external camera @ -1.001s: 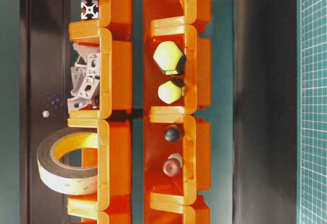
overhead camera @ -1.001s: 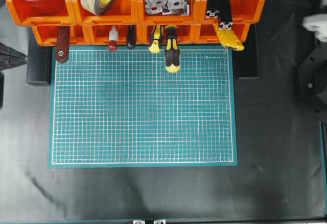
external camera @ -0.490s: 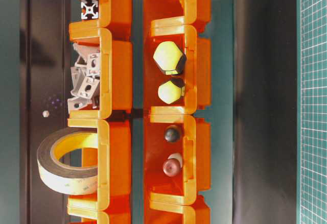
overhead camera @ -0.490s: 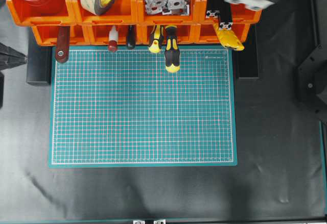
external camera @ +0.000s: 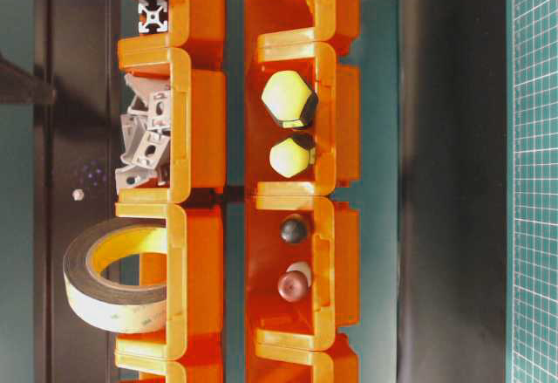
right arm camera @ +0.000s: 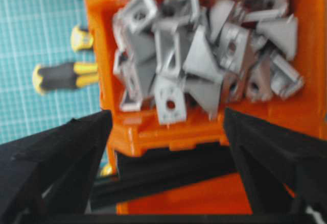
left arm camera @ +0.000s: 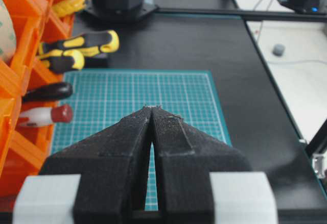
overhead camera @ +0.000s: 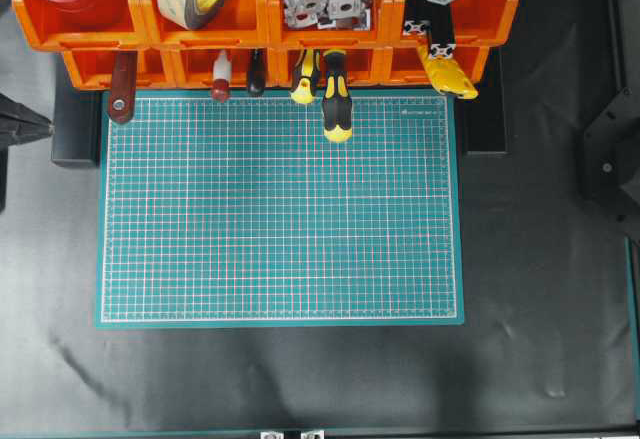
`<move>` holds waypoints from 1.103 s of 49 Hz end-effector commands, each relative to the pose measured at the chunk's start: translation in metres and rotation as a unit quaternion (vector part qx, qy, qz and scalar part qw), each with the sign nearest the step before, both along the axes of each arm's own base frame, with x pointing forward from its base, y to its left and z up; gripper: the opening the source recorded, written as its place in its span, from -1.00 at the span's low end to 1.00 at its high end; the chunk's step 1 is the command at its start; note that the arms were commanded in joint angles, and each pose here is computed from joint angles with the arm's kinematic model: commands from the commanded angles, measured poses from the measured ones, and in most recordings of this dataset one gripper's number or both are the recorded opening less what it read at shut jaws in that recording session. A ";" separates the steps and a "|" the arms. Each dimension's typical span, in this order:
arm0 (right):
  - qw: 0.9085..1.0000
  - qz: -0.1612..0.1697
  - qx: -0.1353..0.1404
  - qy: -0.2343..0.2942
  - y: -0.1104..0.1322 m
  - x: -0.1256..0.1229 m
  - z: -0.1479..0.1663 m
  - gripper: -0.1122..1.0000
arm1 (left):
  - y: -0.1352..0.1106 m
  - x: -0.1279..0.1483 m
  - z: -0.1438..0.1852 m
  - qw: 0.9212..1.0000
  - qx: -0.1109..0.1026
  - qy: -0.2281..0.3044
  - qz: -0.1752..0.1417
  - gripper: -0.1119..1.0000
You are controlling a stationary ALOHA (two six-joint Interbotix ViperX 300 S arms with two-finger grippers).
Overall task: Pick corner brachets from container rack with right arm.
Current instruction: 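Lower the open right gripper into the bin and close on a bracket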
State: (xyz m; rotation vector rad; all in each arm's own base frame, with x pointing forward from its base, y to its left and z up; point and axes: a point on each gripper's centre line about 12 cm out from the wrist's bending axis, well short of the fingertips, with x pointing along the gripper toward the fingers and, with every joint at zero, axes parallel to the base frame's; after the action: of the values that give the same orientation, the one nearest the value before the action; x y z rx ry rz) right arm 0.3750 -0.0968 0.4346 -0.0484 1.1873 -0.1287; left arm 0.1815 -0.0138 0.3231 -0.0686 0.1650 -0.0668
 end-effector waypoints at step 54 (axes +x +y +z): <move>0.997 -0.072 0.016 -0.021 -0.029 0.022 -0.066 0.73 | 0.000 -0.002 0.012 1.000 -0.008 -0.017 0.000 -0.80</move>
State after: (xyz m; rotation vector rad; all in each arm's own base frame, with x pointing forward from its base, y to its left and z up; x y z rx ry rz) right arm 0.3927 -0.1274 0.3612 0.0791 1.2201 -0.2362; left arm 0.1778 -0.0135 0.3259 -0.0815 0.1516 -0.0662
